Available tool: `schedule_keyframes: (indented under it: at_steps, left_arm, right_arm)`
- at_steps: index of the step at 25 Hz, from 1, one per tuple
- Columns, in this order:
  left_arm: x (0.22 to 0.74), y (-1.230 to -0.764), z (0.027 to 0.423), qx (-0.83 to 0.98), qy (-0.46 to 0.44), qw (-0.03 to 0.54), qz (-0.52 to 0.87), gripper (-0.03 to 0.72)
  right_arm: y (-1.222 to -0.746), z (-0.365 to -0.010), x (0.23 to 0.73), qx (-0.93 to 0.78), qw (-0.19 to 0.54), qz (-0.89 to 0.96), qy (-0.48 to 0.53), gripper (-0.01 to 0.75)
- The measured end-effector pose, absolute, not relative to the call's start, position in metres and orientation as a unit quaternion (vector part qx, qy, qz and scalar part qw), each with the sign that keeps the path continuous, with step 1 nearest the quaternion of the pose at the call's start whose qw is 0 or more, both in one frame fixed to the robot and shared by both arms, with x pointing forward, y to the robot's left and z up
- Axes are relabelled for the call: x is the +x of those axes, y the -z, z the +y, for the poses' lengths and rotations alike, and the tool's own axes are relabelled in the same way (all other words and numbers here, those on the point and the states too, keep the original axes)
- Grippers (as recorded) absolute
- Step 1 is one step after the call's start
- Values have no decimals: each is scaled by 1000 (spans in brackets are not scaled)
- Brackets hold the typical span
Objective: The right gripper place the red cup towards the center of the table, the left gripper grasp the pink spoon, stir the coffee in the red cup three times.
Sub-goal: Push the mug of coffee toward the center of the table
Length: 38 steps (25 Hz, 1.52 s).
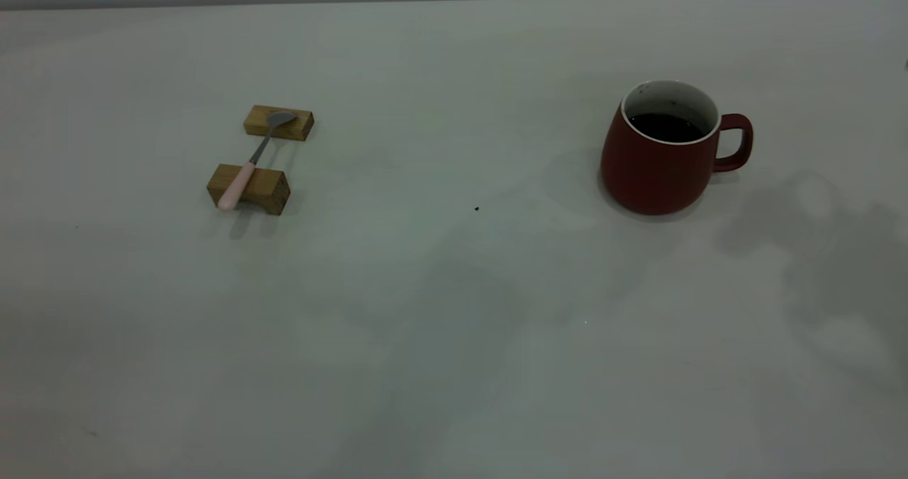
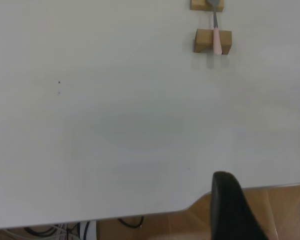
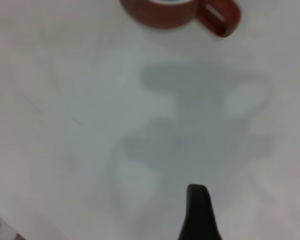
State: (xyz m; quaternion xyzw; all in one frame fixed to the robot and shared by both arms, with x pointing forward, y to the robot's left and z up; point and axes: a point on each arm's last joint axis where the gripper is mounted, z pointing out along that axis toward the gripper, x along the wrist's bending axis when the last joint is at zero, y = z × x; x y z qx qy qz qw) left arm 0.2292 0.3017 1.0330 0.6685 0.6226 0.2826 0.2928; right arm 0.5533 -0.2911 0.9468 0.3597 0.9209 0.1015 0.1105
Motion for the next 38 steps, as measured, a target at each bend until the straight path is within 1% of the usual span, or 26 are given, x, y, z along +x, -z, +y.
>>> schedule_keyframes:
  at_steps: [3,7,13,20,25,33,38]
  left_arm:
    - [229,-1033,302,668,-283,293,623,421]
    - [229,-1033,302,668,-283,293,623,421]
    - [229,-1033,302,668,-283,293,623,421]
    - [229,-1033,302,668,-283,293,623,421]
    - [229,-1033,302,668,-283,293,623,421]
    - [229,-1033,302,668,-283,293,623,421]
    - [229,-1033,302,668,-283,293,623,421]
  right_arm:
    - [-919,-283,578,318,89,940,-85,592]
    - [-891,-271,603,247,84,964,-57,592]
    - [-863,-269,624,189,118,974,-40,592]
    - [-841,-269,634,143,159,976,-40,592]
    - [-830,-264,636,121,165,978,-39,592]
    - [-819,-241,639,89,173,980,-44,592]
    - [-813,-219,634,60,168,983,-48,592]
